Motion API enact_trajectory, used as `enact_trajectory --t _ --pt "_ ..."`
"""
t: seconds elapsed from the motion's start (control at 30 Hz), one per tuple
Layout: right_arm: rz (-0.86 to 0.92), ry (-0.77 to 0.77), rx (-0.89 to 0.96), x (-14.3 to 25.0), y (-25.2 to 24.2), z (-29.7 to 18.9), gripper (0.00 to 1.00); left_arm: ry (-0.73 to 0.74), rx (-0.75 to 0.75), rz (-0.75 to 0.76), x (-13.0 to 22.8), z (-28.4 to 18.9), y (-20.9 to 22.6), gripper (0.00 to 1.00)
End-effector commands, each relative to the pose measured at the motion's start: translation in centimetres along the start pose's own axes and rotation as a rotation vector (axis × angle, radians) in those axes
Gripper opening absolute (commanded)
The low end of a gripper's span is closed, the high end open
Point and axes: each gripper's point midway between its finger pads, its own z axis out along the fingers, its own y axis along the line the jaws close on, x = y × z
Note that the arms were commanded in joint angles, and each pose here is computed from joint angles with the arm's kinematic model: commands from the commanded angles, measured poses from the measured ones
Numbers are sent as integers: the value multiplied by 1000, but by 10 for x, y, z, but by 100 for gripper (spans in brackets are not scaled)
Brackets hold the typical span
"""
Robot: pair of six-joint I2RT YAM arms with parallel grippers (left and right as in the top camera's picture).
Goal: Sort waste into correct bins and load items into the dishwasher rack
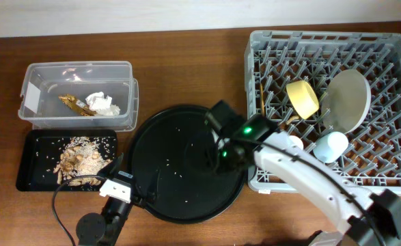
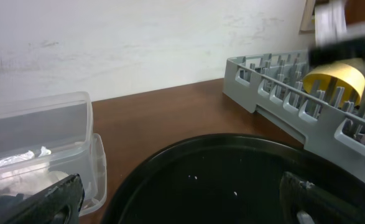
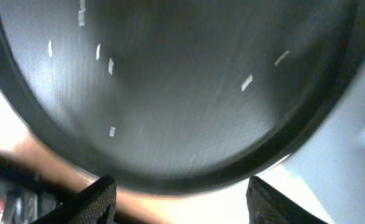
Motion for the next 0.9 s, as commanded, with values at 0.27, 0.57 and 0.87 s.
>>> enact_trajectory --t 0.27,0.57,0.87 --pt "-376 -414 -63 28 89 -90 99 2 5 7 2 0 -1 99" --pt "-377 -963 44 58 -28 -246 99 2 5 7 2 0 -1 99" --pt "-150 -1230 64 59 -113 -155 99 2 5 7 2 0 -1 99"
